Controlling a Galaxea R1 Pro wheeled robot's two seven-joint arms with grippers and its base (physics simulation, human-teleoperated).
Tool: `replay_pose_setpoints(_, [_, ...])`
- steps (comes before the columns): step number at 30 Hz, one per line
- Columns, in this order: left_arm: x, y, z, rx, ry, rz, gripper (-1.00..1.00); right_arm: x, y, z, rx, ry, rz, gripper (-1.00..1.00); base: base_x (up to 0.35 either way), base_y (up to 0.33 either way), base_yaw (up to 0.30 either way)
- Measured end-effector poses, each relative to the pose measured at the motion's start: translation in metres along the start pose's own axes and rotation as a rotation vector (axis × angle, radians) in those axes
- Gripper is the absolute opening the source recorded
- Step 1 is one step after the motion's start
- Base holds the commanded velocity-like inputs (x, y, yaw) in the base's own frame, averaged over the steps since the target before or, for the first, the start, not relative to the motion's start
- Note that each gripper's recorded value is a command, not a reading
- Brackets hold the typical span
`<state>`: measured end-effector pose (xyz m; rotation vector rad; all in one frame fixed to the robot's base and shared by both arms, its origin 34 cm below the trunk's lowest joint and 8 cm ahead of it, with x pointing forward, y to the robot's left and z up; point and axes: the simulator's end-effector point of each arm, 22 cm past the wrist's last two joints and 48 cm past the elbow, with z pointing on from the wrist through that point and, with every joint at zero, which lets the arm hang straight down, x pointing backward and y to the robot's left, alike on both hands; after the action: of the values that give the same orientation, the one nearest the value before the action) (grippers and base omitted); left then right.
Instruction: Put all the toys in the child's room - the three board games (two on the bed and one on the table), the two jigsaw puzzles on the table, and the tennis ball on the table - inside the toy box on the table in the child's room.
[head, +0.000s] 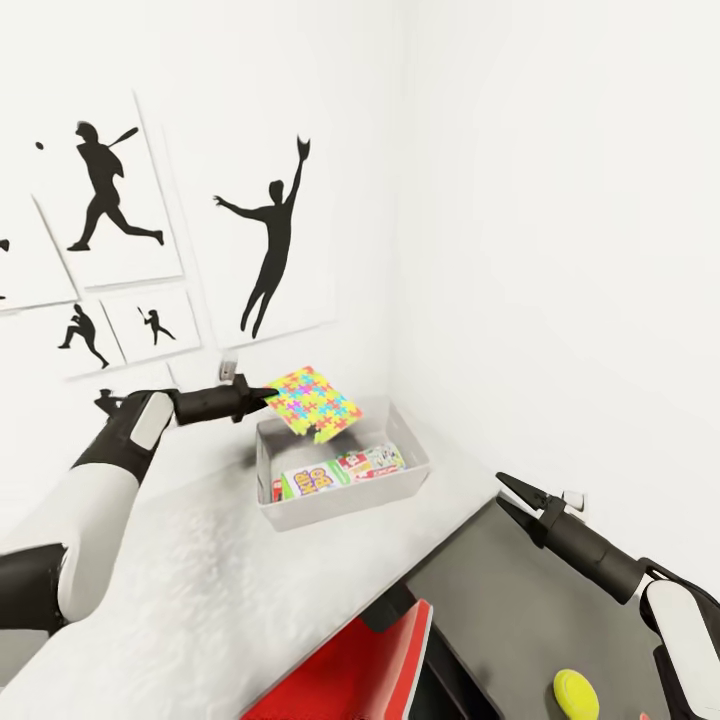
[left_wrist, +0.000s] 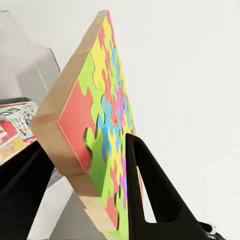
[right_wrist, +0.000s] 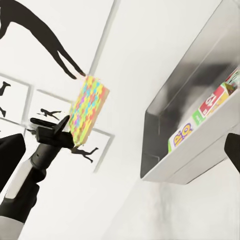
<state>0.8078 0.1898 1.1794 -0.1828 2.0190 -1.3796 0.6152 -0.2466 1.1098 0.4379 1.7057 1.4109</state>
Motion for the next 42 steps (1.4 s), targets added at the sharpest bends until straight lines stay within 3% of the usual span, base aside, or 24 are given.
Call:
replay_pose_setpoints(4, [-0.004, 0.023, 0.012, -0.072, -0.059, -0.027, -1.0, 0.0, -0.003, 0.0, 0.004, 0.0, 0.002, 1.0, 0.0, 0.0, 0.0])
replay_pose_setpoints(8, [-0.001, 0.037, 0.017, -0.098, -0.074, -0.057, -1.0, 0.0, -0.006, 0.0, 0.009, 0.001, 0.006, 1.0, 0.0, 0.0, 0.0])
replay_pose_setpoints(30, [0.009, 0.057, 0.032, -0.103, -0.069, -0.1, -1.0, 0.006, -0.02, 0.004, 0.03, 0.011, 0.021, 1.0, 0.0, 0.0, 0.0])
replay_pose_setpoints(42, [0.028, 0.053, 0.059, -0.071, -0.039, -0.129, -1.0, 0.007, -0.03, 0.004, 0.046, 0.017, 0.031, 1.0, 0.0, 0.0, 0.0])
